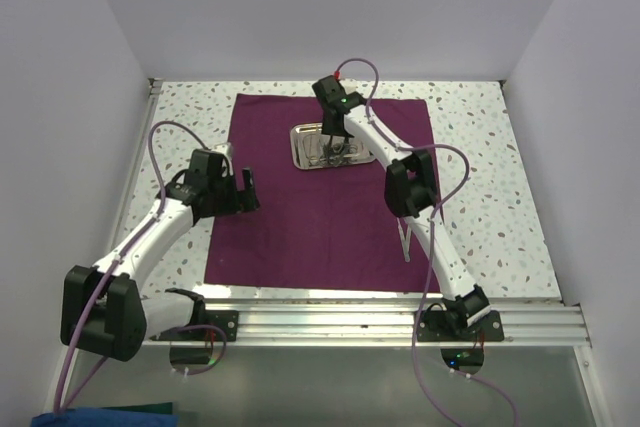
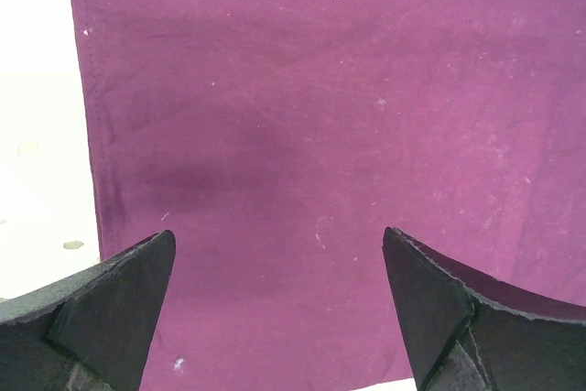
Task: Open and lay out the surgical kit
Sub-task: Pick up the medical item from the container.
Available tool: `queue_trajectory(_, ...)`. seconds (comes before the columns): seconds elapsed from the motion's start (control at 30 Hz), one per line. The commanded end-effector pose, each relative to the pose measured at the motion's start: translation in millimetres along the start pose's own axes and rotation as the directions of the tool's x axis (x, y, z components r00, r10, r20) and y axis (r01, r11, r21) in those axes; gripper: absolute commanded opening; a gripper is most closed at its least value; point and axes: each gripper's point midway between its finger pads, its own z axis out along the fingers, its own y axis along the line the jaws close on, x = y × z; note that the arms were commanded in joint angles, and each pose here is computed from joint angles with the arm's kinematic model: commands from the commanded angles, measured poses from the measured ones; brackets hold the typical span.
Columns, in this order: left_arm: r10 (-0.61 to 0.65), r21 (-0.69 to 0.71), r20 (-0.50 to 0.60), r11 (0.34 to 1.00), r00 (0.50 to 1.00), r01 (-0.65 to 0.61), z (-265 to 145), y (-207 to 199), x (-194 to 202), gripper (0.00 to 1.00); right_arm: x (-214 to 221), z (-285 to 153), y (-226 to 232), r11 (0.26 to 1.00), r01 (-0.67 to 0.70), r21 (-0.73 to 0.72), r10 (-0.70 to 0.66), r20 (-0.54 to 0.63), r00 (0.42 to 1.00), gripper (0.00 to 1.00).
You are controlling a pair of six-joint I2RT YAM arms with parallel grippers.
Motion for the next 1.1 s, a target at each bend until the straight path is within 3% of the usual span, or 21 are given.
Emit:
queue_trajectory(0.0, 0.026, -0.008, 0.013, 1.0, 1.0, -0.026, 2, 0, -5, 0.99, 26, 16, -13, 0.995, 0.08, 0.057, -0.077, -0.067, 0.995, 0.46)
queue_trajectory(0.07, 0.023, -0.015, 0.011, 1.0, 1.0, -0.023, 3, 2, -5, 0.99, 35, 18, -16, 0.994, 0.1, 0.054, -0.094, -0.101, 0.99, 0.3)
queue_trajectory(0.13, 0.023, -0.021, 0.005, 1.0, 1.0, -0.022, 4, 3, -4, 0.99, 47, 21, -18, 0.992, 0.114, 0.055, -0.106, -0.138, 0.985, 0.2)
queue_trajectory(0.17, 0.022, -0.025, -0.002, 0.999, 1.0, -0.022, 5, 3, -3, 0.99, 50, 22, -19, 0.991, 0.118, 0.056, -0.109, -0.149, 0.983, 0.09)
queue_trajectory(0.23, 0.022, -0.028, -0.005, 0.999, 1.0, -0.022, 6, 4, -3, 1.0, 51, 19, -20, 0.991, 0.122, 0.055, -0.112, -0.154, 0.982, 0.0)
queue_trajectory(0.43, 0.018, -0.035, -0.029, 0.999, 0.999, -0.019, 10, 5, 1, 0.99, 26, 4, -13, 0.992, 0.125, 0.014, -0.123, -0.092, 0.988, 0.0)
queue_trajectory(0.7, 0.015, -0.033, -0.03, 0.999, 0.999, -0.016, 10, 5, 2, 0.99, -109, -109, 1, 0.989, 0.017, -0.15, 0.02, 0.24, 0.971, 0.0)
queue_trajectory(0.9, 0.022, 0.001, 0.006, 1.0, 1.0, -0.022, 2, -1, -3, 1.0, -123, -177, -20, 0.982, 0.001, -0.191, 0.051, 0.268, 0.962, 0.0)
queue_trajectory(1.07, 0.058, 0.043, 0.037, 0.997, 0.998, -0.06, 0, -13, -21, 1.0, -62, -206, -38, 0.976, -0.046, -0.211, 0.081, 0.161, 0.984, 0.0)
